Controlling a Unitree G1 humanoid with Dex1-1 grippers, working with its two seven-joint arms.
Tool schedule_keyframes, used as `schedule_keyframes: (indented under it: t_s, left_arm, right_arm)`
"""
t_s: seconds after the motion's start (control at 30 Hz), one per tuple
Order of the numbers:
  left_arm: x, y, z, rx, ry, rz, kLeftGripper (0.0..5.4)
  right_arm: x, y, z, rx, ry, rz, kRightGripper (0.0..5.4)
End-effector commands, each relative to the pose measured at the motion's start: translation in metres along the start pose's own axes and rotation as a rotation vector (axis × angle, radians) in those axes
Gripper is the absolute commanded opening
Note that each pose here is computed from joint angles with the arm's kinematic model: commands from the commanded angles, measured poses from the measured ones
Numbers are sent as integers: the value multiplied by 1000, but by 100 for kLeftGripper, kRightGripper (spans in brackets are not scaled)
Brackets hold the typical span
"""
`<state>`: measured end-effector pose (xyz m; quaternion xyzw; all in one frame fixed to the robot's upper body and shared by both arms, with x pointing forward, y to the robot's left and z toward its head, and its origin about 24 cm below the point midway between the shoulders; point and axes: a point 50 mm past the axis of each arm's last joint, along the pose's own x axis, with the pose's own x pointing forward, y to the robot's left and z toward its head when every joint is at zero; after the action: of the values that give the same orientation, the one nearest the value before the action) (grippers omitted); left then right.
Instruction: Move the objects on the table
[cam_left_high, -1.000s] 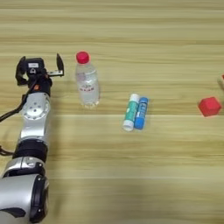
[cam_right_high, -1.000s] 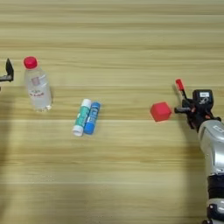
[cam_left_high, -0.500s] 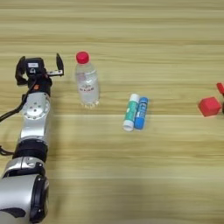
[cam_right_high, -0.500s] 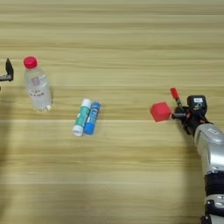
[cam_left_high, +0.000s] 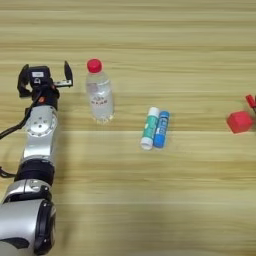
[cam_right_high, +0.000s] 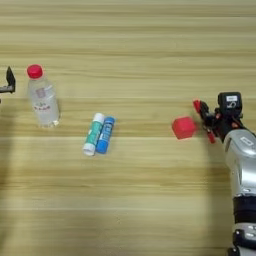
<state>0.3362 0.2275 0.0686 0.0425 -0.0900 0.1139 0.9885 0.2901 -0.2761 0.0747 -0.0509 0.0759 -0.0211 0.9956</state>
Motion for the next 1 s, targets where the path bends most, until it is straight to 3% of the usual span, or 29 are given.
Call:
schedule_keyframes:
  t_s: [0.03, 0.17, 0.43, 0.73, 1.0]
  left_arm:
    - [-1, 1, -3, 13, 20, -3, 540]
    - [-1, 1, -3, 13, 20, -3, 540]
    - [-2, 0, -2, 12, 18, -4, 540]
    - [-2, 0, -2, 12, 18, -4, 540]
    - [-3, -1, -3, 11, 17, -4, 540]
  right_arm:
    - [-4, 9, 10, 10, -74, 45, 327]
    - [-11, 36, 19, -38, -142, 166, 368]
    - [-19, 72, 27, -67, -188, 335, 439]
    - [-19, 111, 24, -120, -164, 478, 536]
    - [-14, 134, 15, -152, -110, 555, 536]
